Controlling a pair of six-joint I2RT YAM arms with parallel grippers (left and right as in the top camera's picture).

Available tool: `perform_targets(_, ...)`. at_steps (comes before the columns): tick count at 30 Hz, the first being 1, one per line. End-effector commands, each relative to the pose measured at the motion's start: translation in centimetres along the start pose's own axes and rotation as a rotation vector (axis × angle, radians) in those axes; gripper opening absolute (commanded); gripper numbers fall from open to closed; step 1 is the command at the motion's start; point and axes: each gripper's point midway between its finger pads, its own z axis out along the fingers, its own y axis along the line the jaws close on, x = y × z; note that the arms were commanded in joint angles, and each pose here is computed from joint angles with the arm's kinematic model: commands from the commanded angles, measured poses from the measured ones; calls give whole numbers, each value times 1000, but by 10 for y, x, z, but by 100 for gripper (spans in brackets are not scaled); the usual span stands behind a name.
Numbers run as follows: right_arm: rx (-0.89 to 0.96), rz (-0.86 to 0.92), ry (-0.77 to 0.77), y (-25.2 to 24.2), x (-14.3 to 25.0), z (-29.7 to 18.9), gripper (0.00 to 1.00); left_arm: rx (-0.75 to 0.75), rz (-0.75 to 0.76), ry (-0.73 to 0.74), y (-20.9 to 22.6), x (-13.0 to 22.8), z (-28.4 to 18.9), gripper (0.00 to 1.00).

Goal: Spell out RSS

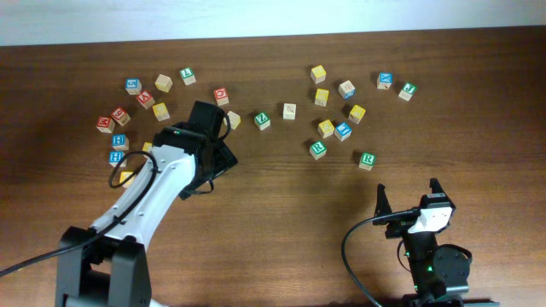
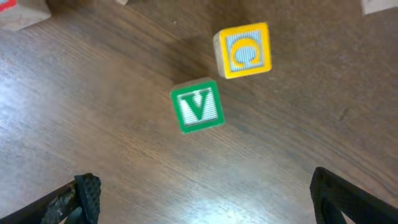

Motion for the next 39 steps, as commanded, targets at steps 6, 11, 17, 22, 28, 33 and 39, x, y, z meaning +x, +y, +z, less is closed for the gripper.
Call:
perform_targets(6,15,4,3,-3,2,0,98,2,-12,-123,-6,-24,3,99)
perform_targets(11,15,4,2,-3,2,0,98,115,377,-146,-39,-34,-14,99)
perform_targets(17,15,4,3,-3,2,0,98,226,624,-257,-81,-69,-96,99)
perform_targets(22,15,4,3,-3,2,0,98,296,672,-333,-97,-84,-151,99)
perform_targets(28,15,4,2,-3,2,0,98,150,644,-365,-80,-103,-135,99)
perform_targets(33,15,4,2,-3,2,0,98,82,573,-265,-63,-111,-93,99)
perform_targets(39,15,4,3,-3,2,0,98,117,354,-145,-46,-122,-57,99)
